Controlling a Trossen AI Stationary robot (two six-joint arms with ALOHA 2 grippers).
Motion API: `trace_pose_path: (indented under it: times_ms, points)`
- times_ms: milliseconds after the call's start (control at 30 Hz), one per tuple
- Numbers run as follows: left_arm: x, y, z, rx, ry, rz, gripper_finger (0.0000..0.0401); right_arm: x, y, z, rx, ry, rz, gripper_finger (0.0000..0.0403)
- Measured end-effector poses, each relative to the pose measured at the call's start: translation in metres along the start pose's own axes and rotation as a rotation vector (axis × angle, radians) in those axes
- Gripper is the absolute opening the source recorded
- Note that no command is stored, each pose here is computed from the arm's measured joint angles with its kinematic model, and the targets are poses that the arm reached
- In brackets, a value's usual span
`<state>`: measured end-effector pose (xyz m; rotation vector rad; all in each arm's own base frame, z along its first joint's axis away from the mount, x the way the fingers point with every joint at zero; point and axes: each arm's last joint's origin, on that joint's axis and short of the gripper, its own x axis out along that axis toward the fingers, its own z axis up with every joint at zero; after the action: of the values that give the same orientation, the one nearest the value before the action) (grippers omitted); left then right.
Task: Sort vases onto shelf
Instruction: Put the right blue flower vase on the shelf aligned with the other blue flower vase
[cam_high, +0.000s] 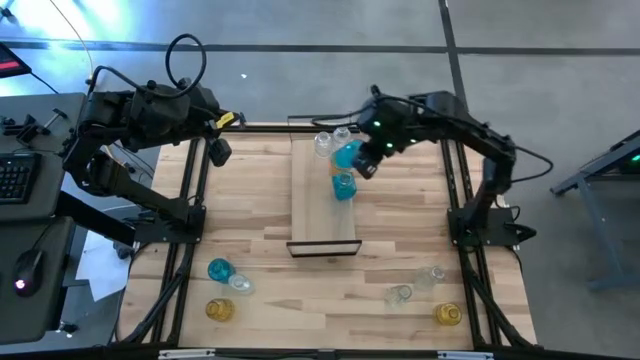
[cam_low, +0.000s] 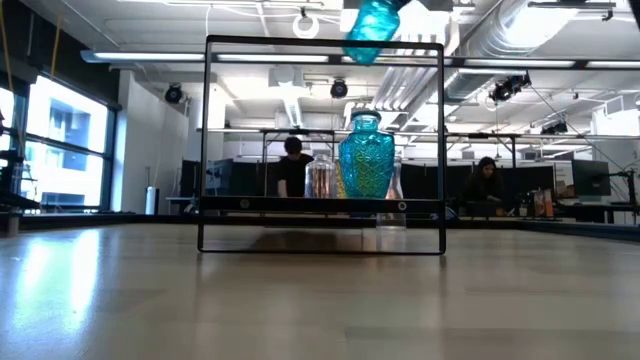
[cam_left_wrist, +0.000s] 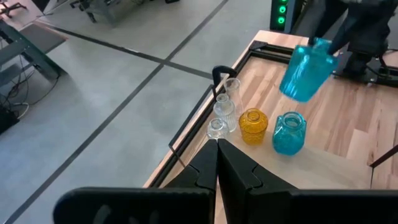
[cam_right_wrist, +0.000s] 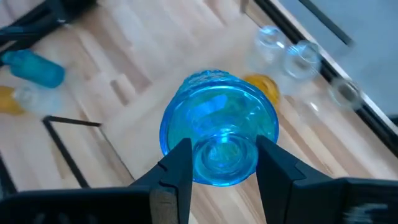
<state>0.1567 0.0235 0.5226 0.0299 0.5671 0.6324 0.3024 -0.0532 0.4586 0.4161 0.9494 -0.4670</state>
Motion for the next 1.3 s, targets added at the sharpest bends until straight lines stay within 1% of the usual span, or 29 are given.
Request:
trace_pose_path:
  times_ms: [100, 200, 267, 367, 567, 667, 867, 1033, 1300]
  points:
    - [0.0, 0.0, 0.0, -0.001, 0.0, 0.0, 0.0001, 0.019, 0.004, 0.005, -0.04, 0.036, 0.049, 0.0106]
    - [0.0, 0.0, 0.0, -0.002, 0.0, 0.0, 0.0001, 0.038, 0.005, 0.005, -0.067, 0.129, 0.046, 0.0106]
    - [0.0, 0.0, 0.0, -0.008, 0.0, 0.0, 0.0001, 0.049, 0.007, 0.007, -0.095, 0.153, 0.043, 0.0106]
    - [0.0, 0.0, 0.0, -0.009, 0.0, 0.0, 0.0001, 0.05, 0.012, 0.014, -0.121, 0.114, 0.071, 0.0106]
    - [0.0, 0.0, 0.0, -0.018, 0.0, 0.0, 0.0001, 0.047, 0.018, 0.022, -0.121, 0.04, 0.208, 0.0106]
    - [0.0, 0.0, 0.0, -0.018, 0.0, 0.0, 0.0001, 0.044, 0.02, 0.024, -0.116, 0.01, 0.237, 0.0106]
    - [0.0, 0.0, 0.0, -0.018, 0.0, 0.0, 0.0001, 0.053, 0.035, 0.02, -0.139, 0.03, 0.269, 0.0106]
    - [0.0, 0.0, 0.0, -0.018, 0.0, 0.0, 0.0001, 0.079, 0.058, 0.014, -0.182, 0.115, 0.309, 0.0106]
    - [0.0, 0.0, 0.0, -0.018, 0.0, 0.0, 0.0001, 0.121, 0.079, 0.007, -0.237, 0.208, 0.3, 0.0106]
